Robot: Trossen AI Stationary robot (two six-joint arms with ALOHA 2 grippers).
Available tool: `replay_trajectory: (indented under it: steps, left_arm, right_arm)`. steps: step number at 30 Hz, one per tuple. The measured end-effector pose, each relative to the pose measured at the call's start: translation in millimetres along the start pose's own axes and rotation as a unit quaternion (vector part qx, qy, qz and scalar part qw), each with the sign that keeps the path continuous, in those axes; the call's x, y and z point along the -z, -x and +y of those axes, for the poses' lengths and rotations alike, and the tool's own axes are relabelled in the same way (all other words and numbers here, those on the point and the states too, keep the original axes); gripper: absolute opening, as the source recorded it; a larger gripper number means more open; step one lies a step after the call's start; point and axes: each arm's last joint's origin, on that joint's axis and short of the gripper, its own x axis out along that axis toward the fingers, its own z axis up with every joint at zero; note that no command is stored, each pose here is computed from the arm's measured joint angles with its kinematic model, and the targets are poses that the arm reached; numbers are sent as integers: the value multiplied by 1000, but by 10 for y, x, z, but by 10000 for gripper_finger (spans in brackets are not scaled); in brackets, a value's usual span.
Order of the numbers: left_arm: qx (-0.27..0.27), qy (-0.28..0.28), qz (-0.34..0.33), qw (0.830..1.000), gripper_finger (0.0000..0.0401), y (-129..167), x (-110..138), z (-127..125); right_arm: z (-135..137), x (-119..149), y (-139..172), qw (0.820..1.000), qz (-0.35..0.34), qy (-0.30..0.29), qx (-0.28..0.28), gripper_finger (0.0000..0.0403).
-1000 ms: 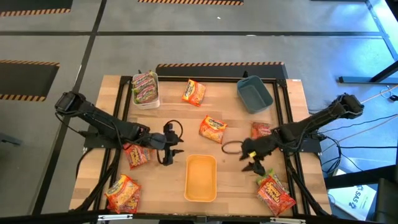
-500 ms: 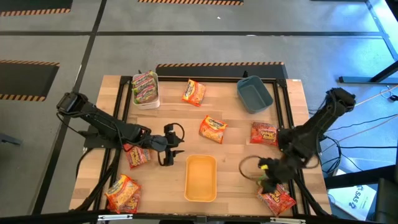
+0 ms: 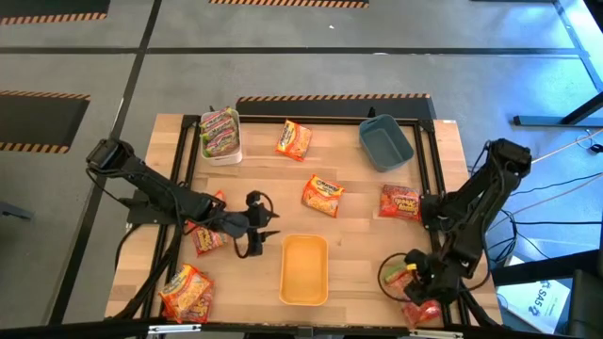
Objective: Sort Maruchan noodles
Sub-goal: Put the green noodle pack into the white bin
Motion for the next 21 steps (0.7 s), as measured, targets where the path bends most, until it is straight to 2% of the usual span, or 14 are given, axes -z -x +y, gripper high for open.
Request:
replay_trajectory:
  steps: [3,7,11,16,21]
  left_arm:
    - [4,1,-7,1000,208,9,-9,-21]
    - [-6,-2,-12,1000,208,12,-12,-24]
    - [-28,-5,-13,1000,208,-31,13,-27]
    - [-30,-10,-4,999,208,-130,79,-65]
    - [-33,-17,10,999,208,-224,157,-96]
  right_arm:
    - [83,-42,-3,997,-45,21,-51,264]
    - [161,-181,21,983,-153,38,-97,264]
    - [235,-334,46,973,-194,63,-107,264]
    - [310,-422,59,975,-152,120,-107,264]
    - [422,-281,161,985,-53,123,-112,264]
